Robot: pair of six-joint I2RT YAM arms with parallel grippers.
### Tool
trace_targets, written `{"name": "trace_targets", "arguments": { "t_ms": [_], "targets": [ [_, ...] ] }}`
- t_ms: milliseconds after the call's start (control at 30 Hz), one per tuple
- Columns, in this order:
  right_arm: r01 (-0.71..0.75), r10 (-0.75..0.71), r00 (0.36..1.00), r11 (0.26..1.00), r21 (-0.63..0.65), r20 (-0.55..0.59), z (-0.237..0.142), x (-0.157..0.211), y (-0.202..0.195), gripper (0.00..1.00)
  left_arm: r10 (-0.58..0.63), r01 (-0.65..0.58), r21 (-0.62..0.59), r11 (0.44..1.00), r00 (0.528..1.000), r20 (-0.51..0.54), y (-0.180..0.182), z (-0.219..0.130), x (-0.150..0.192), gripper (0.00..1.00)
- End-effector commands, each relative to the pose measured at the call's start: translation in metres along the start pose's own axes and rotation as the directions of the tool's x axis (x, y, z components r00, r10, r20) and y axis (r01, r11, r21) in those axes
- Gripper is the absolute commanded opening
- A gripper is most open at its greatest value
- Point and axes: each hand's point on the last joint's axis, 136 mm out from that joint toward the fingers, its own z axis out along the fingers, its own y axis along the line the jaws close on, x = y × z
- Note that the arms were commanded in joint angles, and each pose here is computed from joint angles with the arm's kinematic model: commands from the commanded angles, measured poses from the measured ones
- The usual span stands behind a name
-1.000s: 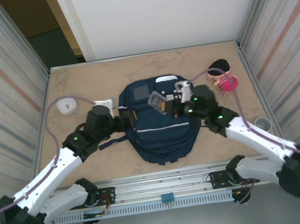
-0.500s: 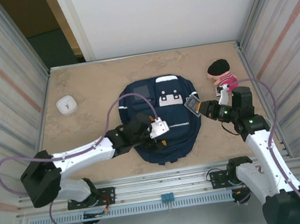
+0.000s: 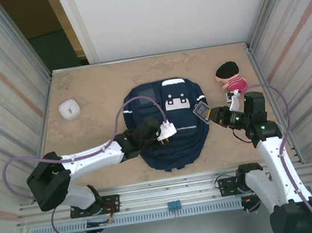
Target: Pack the student bag
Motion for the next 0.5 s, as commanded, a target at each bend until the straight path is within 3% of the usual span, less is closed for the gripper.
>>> {"name": "trace_targets", "arguments": {
  "t_ms": [0,33,133,167,300,467],
  "targets": [
    [-0.005,0.005,1.000,1.000,-0.013,-0.003,-0.008,0.004,0.000,0.10,-0.067,0.078,-0.096,0.992,0.992,0.104,0.039,-0.019,-0.027,0.59],
    [-0.009,0.009,1.000,1.000,-0.015,-0.002,-0.009,0.005,-0.001,0.10,-0.081,0.092,-0.092,0.992,0.990,0.111,0.041,-0.020,-0.026,0.54],
    [-0.028,0.028,1.000,0.999,-0.016,-0.003,-0.014,0.007,0.000,0.10,-0.134,0.146,-0.096,0.985,0.983,0.122,0.050,-0.022,-0.025,0.21],
    [-0.034,0.034,0.999,0.999,-0.014,-0.004,-0.016,0.008,0.001,0.10,-0.148,0.161,-0.097,0.982,0.981,0.128,0.053,-0.024,-0.028,0.14],
    [-0.065,0.065,0.998,0.998,0.004,-0.022,-0.025,0.019,0.002,0.10,-0.235,0.252,-0.075,0.965,0.954,0.184,0.067,-0.038,-0.051,0.01],
    [-0.147,0.142,0.984,0.988,-0.039,-0.112,-0.031,0.052,0.012,0.11,-0.333,0.350,-0.021,0.936,0.906,0.263,0.080,-0.053,-0.084,0.00]
  ]
}}
